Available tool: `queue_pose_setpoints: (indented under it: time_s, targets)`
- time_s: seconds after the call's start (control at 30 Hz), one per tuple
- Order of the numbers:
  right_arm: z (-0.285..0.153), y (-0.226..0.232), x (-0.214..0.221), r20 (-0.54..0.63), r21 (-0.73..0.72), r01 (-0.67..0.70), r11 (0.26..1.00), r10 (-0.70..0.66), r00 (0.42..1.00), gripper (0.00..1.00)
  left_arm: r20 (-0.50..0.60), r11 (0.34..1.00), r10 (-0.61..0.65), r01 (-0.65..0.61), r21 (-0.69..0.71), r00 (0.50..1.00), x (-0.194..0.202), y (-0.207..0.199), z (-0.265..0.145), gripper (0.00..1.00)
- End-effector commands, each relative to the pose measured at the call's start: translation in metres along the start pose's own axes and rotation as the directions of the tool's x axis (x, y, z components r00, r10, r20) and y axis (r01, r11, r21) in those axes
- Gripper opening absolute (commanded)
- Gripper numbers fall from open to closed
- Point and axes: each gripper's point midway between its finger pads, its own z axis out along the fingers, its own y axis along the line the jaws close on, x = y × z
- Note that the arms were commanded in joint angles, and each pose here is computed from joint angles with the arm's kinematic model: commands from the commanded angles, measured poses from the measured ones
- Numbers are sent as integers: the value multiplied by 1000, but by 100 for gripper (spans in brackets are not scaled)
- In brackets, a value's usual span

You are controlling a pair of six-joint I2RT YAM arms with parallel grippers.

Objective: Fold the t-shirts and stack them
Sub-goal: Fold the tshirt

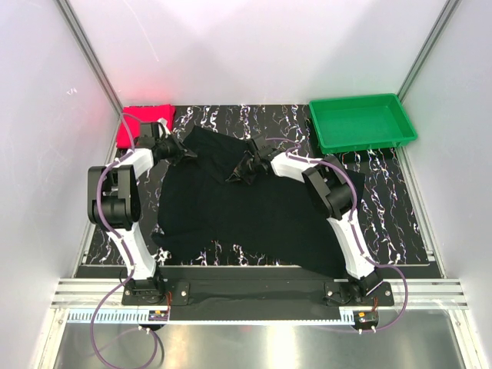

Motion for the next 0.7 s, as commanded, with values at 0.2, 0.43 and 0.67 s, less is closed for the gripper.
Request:
queue_pose_setpoints:
  time_s: [0.2, 0.43, 0.67]
  targets:
    - [-43, 33, 6, -89, -114, 111, 987, -122, 989, 0, -15, 997, 70, -70, -28, 997, 4, 0, -27, 0]
    - [-56, 32, 3, -105, -137, 117, 984, -132, 986, 0, -34, 996, 81, -82, -37, 996, 7, 0, -33, 0]
    - [-61, 28, 8, -168, -153, 95, 984, -121, 978, 0, -56, 995, 70, -74, -65, 996, 20, 5, -42, 0]
